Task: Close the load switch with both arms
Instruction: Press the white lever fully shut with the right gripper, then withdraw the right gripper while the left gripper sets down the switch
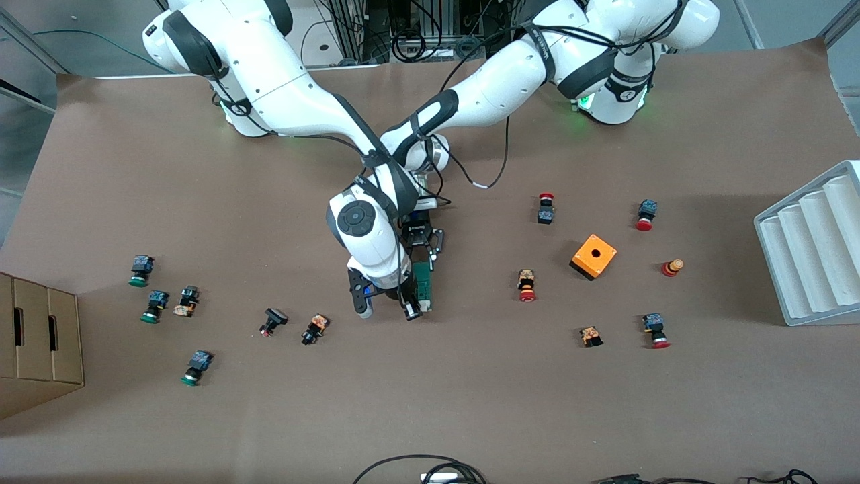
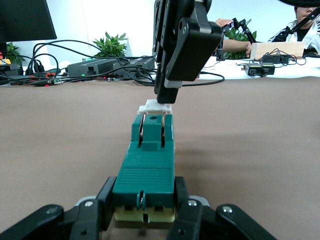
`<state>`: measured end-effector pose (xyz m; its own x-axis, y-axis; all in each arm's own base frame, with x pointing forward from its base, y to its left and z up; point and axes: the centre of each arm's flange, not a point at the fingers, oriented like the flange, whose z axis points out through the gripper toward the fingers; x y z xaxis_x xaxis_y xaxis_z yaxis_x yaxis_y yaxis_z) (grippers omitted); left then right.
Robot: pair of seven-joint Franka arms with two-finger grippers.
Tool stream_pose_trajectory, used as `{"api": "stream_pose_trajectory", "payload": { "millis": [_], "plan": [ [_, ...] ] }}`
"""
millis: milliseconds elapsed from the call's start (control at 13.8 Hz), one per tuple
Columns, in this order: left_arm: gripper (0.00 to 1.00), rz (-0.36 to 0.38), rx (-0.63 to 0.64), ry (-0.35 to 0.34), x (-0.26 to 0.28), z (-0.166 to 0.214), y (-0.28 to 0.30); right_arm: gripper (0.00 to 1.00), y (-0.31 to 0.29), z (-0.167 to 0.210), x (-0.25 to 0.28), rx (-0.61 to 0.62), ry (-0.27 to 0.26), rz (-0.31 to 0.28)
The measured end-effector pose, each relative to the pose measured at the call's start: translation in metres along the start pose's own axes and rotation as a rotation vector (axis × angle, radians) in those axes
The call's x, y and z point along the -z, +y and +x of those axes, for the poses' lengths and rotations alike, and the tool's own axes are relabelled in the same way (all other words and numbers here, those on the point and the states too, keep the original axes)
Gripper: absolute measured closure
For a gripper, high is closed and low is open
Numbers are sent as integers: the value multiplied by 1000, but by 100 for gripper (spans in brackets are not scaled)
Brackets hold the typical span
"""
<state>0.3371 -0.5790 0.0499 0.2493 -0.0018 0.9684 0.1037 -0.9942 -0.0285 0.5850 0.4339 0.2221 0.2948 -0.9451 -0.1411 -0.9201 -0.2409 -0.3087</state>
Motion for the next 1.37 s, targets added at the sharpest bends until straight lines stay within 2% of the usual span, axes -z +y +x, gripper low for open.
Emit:
{"api": "stream_pose_trajectory", "payload": {
  "millis": [578,650,794,1011,1083,1156,1372],
  "plan": [
    [48,0,-1,0,0,0,0,75,-1,0,-2,1,0,2],
    [47,1,-1,0,0,0,0,66,-3,-2,-1,0,-1,-2],
    [31,6,0,0,-3,0,-2,47,-15,-2,11,-7,-5,-37],
    [1,14,2,0,-8,1,-4,17,-51,17,66,-2,-18,-52],
    [1,14,3,0,-8,2,-4,6,-59,29,87,23,-20,-71],
    [0,14,4,1,-8,2,-4,0,-66,42,108,54,-23,-94],
    [0,11,14,0,-6,6,0,0,-79,92,177,173,-54,-162]
  ]
}}
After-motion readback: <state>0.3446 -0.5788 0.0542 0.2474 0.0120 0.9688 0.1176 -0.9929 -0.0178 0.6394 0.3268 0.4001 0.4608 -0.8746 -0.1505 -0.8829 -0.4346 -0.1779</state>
